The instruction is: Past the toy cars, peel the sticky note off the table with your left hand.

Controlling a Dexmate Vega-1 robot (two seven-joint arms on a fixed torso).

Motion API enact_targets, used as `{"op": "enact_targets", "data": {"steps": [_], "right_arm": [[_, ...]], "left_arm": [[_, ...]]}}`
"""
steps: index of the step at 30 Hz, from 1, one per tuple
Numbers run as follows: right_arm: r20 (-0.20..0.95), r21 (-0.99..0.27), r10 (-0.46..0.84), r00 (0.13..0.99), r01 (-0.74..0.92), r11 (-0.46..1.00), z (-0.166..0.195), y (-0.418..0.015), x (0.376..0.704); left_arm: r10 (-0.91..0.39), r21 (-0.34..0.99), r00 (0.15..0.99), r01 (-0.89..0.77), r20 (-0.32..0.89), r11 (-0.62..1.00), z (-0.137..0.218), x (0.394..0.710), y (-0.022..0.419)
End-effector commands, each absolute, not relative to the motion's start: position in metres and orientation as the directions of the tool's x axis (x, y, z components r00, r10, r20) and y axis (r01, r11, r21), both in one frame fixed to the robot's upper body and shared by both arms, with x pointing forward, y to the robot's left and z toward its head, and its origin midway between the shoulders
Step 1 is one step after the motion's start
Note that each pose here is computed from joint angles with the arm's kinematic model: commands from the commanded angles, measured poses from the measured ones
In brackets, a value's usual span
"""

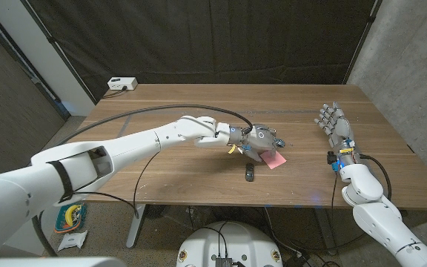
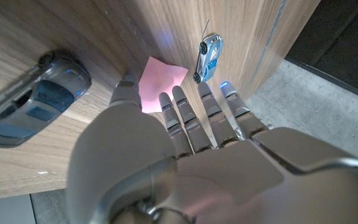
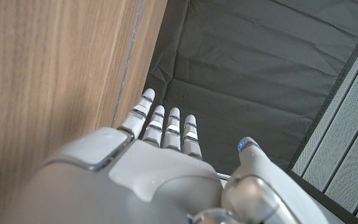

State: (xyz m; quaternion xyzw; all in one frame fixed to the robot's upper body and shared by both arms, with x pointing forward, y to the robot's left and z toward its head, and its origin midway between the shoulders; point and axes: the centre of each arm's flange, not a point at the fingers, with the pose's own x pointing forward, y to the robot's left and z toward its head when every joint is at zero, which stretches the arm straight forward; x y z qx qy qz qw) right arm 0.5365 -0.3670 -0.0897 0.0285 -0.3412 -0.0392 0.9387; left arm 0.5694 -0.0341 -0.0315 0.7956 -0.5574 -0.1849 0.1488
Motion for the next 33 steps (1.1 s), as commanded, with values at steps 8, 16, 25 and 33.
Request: {"op": "enact_targets", "data": {"steps": [8, 16, 25, 33], "right_arm": [[0.636, 0.077, -0.099, 0.765, 0.065, 0.995, -0.087, -0.367, 0.535], [0.633, 0.075, -0.098, 0.768, 0.066, 0.995, -0.085, -0.367, 0.536], [0.631, 0.074, -0.106, 0.769, 0.076, 0.994, -0.084, -0.369, 0.536], [0.634, 0.074, -0.108, 0.766, 0.079, 0.994, -0.084, -0.370, 0.535]], "left_arm": [[-0.964, 0.328, 0.259, -0.907, -0.065, -0.266, -0.055, 0.585, -0.027], [-0.969, 0.309, 0.248, -0.920, -0.024, -0.243, -0.059, 0.597, -0.025], [-0.976, 0.327, 0.218, -0.921, -0.010, -0.209, -0.060, 0.602, -0.024], [-0.991, 0.374, 0.127, -0.922, 0.046, -0.101, -0.060, 0.604, -0.022]]}}
